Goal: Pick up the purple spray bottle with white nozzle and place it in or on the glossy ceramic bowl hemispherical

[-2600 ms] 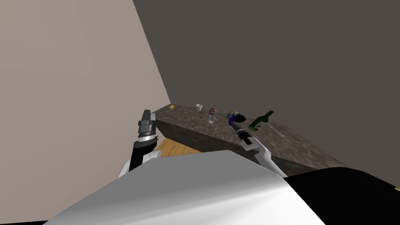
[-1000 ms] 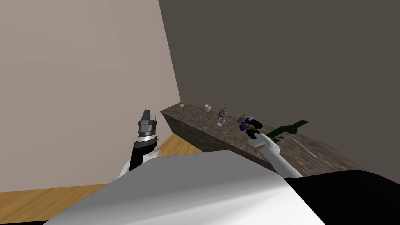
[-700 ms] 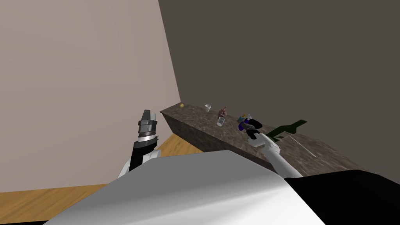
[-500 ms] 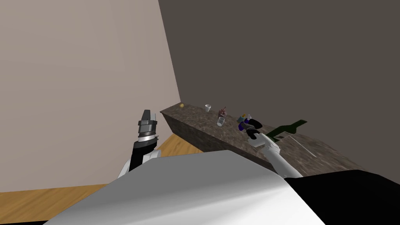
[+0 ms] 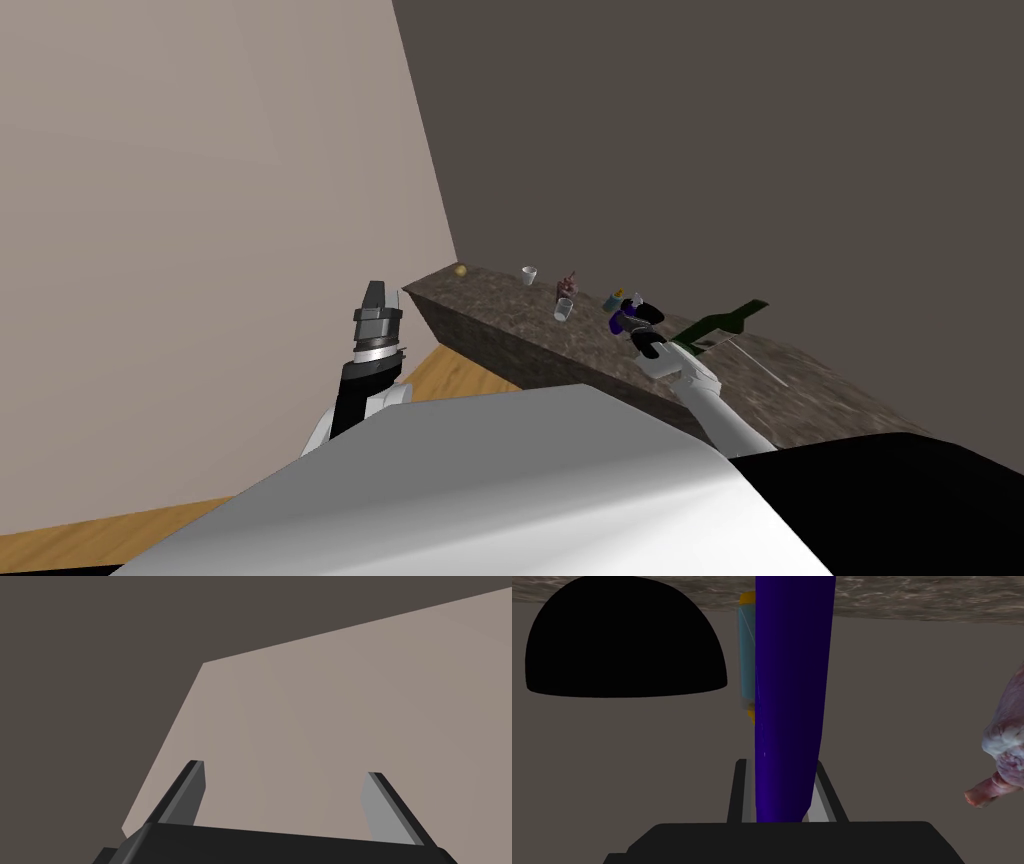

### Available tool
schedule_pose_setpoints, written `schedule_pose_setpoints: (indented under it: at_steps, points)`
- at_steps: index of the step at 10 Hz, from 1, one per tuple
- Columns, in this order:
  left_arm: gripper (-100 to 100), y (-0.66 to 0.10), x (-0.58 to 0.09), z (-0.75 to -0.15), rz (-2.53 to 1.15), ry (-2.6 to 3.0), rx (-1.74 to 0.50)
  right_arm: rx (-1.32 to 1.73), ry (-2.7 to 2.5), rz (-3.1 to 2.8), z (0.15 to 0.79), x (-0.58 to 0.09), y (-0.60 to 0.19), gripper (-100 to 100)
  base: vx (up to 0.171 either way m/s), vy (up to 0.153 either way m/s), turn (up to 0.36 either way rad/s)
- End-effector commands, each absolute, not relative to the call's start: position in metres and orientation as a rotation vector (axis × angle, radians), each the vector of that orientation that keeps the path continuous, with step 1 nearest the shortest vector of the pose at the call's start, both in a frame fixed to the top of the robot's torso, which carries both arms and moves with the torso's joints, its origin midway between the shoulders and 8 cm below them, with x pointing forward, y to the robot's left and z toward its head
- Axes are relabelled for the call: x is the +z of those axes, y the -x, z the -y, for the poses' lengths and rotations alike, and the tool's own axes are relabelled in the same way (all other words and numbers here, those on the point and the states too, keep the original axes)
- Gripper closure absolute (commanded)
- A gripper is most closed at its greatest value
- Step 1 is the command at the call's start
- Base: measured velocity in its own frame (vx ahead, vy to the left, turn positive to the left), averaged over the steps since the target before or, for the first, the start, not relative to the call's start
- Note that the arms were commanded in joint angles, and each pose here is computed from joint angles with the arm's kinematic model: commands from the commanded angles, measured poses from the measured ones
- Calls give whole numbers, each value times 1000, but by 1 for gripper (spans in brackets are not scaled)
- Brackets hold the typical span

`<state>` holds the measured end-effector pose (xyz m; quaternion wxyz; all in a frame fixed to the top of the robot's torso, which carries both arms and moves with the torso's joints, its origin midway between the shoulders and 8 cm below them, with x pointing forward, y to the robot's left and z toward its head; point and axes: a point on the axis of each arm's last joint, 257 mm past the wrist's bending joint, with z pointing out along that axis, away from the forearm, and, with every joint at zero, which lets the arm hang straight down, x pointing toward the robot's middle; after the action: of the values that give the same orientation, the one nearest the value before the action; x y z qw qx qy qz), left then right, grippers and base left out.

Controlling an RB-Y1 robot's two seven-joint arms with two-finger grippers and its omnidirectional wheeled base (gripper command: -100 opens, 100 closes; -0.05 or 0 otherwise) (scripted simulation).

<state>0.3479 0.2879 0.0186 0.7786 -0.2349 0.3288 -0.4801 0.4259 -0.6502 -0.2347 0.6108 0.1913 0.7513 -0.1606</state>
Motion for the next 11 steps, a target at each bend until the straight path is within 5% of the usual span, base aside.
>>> schedule_pose_setpoints:
  at_steps: [1, 7, 11]
  points:
    - [0, -348, 19, -288, -711, 508, -1038, -373, -439, -1742, 650, -237, -423, 100, -181, 34, 92]
    - [0, -348, 19, -288, -711, 508, -1038, -411, -514, -1771, 687, -234, -403, 100, -213, -39, 156]
    - [0, -348, 18, -288, -711, 508, -1038, -448, -555, -1760, 714, -213, -397, 100, -45, -63, 124]
